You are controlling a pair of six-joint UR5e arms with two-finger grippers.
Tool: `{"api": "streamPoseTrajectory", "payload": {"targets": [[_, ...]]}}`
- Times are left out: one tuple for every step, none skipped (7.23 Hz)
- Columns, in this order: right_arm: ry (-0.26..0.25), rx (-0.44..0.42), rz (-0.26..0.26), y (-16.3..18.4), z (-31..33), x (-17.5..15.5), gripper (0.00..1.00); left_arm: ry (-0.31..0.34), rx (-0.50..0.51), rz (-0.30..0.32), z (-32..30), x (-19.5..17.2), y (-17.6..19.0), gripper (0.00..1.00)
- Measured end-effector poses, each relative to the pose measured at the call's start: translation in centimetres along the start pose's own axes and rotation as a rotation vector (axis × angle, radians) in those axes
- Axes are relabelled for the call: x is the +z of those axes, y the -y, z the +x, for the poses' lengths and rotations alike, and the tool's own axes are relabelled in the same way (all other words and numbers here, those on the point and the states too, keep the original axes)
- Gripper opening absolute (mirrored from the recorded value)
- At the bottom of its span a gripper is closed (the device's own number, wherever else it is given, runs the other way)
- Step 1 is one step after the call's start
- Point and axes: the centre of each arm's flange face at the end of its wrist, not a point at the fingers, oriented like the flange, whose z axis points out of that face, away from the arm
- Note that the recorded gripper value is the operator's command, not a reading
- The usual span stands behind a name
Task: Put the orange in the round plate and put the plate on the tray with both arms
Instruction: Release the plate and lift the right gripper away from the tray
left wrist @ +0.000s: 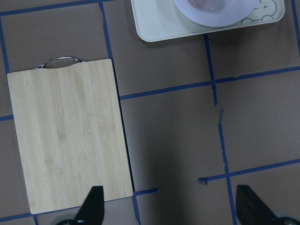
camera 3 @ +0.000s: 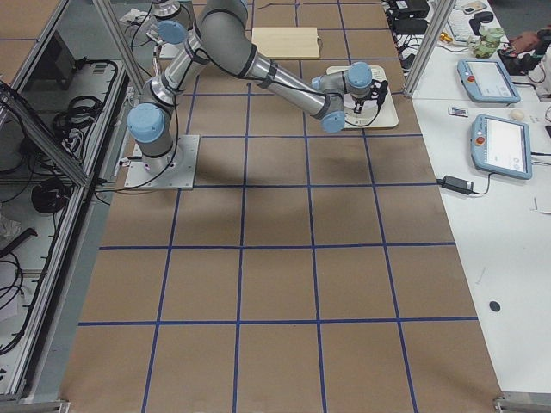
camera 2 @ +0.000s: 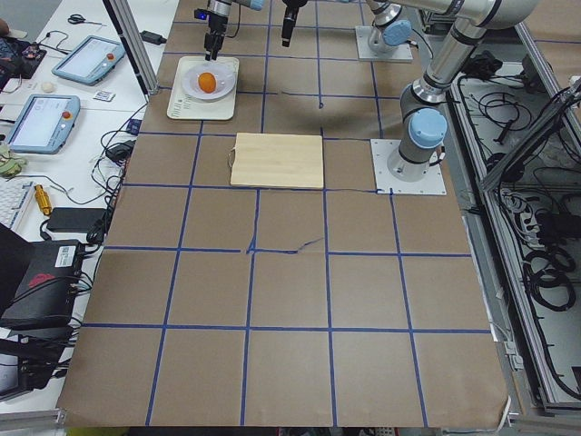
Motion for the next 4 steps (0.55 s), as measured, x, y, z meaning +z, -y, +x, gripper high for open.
{"api": "streamPoseTrajectory", "payload": {"targets": [[-0.063, -0.014, -0.008, 0.7, -0.8, -2.2, 1.00, -0.001, -0.002, -0.004, 0.0, 0.3, -0.1, 1.00], [-0.141, -0.038, -0.039, 0.9, -1.6, -4.8, 1.00, -0.005, -0.001, -0.004, 0.0, 0.3, -0.3, 1.00], [-0.220, -0.057, -0.081, 0.5, -2.5, -8.1, 1.00, -0.014, 0.003, -0.002, 0.3, 0.3, -0.4, 1.00], [-0.279, -0.072, -0.128, -0.6, -3.7, -12.0, 1.00, -0.026, 0.005, -0.002, 0.5, 0.3, -0.4, 1.00]]}}
